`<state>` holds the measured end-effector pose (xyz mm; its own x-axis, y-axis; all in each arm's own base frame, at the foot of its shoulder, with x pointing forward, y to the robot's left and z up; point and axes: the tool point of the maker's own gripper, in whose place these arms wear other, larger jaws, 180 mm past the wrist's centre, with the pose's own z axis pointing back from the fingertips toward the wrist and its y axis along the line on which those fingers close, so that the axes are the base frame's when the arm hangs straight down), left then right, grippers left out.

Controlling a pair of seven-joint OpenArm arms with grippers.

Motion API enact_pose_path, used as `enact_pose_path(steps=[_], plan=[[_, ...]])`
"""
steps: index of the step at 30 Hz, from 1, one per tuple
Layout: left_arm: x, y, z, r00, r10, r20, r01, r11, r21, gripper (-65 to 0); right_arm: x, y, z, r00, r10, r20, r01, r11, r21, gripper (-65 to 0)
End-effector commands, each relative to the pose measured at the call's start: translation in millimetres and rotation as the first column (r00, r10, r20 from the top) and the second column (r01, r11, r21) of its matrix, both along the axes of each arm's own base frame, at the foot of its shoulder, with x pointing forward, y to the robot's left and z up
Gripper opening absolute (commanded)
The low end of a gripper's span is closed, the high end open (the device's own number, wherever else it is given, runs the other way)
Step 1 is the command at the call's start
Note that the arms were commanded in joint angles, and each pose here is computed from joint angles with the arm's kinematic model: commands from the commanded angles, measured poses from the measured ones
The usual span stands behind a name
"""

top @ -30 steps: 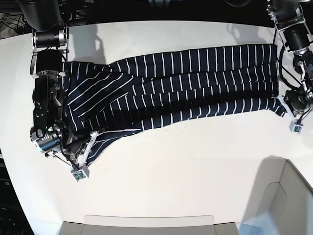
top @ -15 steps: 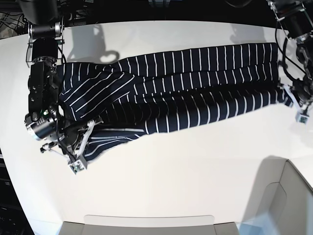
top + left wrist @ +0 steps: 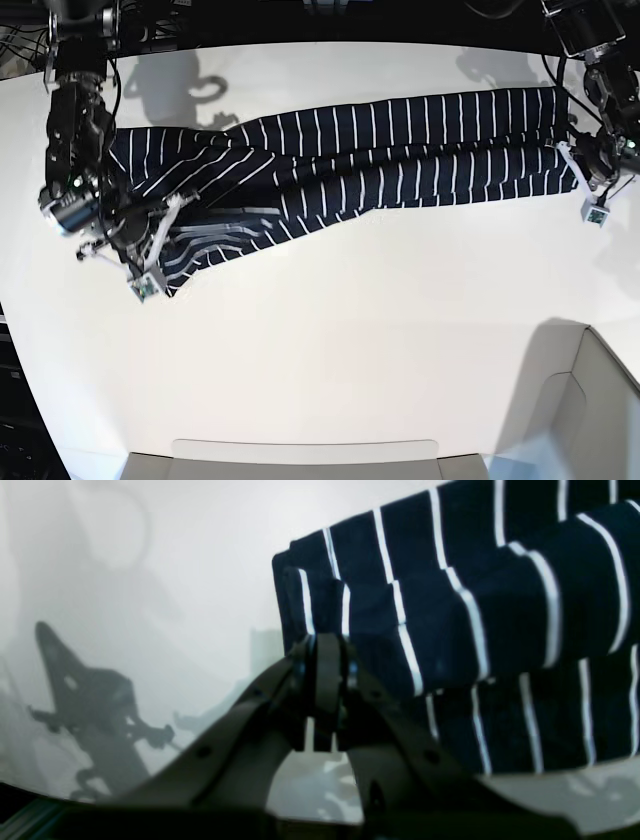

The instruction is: Fold the T-shirt properly

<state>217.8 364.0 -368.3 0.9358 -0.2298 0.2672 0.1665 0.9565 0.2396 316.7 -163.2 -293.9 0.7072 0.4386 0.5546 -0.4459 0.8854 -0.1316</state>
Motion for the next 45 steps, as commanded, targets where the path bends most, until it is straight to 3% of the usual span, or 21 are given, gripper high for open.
enact_pose_path(steps=[1, 10, 24, 25, 28, 31, 36, 39, 45], plan=[[0, 9, 9, 1.000, 0.005, 0.005, -0.005, 0.999, 0.033, -65.0, 1, 0, 10, 0.999, 0.011, 0.038, -0.011, 1.000, -0.002, -65.0], [-15, -1, -7, 0.999, 0.008, -0.032, -0.008, 1.000, 0.003, -65.0, -33, 7, -8, 0.999, 0.035, -0.019, -0.035, 0.999, -0.005, -65.0], [-18, -12, -18, 1.000, 0.005, -0.017, -0.006, 0.999, -0.035, -65.0, -55, -12, -26, 0.996, -0.018, -0.085, 0.016, 1.000, -0.022, -65.0], [-18, -12, -18, 1.000, 0.004, -0.016, -0.005, 0.999, -0.036, -63.7, -55, -13, -26, 0.996, -0.019, -0.086, 0.017, 1.000, -0.023, -65.0], [-18, -11, -15, 1.000, 0.013, 0.000, -0.013, 0.999, -0.034, -51.6, -56, -13, -27, 0.996, -0.019, -0.089, 0.016, 1.000, -0.023, -65.0], [-27, 10, -8, 0.992, 0.109, 0.061, -0.107, 0.994, -0.038, -45.6, -59, -12, -30, 0.995, -0.017, -0.101, 0.015, 1.000, -0.024, -65.0], [-38, 34, 2, 0.969, 0.219, 0.110, -0.216, 0.975, -0.043, -38.8, -64, -12, -34, 0.993, -0.018, -0.117, 0.015, 1.000, -0.021, -49.3], [-39, 36, 4, 0.965, 0.233, 0.119, -0.229, 0.972, -0.046, -35.3, -65, -9, -36, 0.993, -0.012, -0.121, 0.010, 1.000, -0.017, -42.1], [-30, 29, 4, 0.958, 0.261, 0.122, -0.253, 0.964, -0.081, -34.4, -65, -9, -36, 0.992, -0.011, -0.122, 0.009, 1.000, -0.018, -38.5]])
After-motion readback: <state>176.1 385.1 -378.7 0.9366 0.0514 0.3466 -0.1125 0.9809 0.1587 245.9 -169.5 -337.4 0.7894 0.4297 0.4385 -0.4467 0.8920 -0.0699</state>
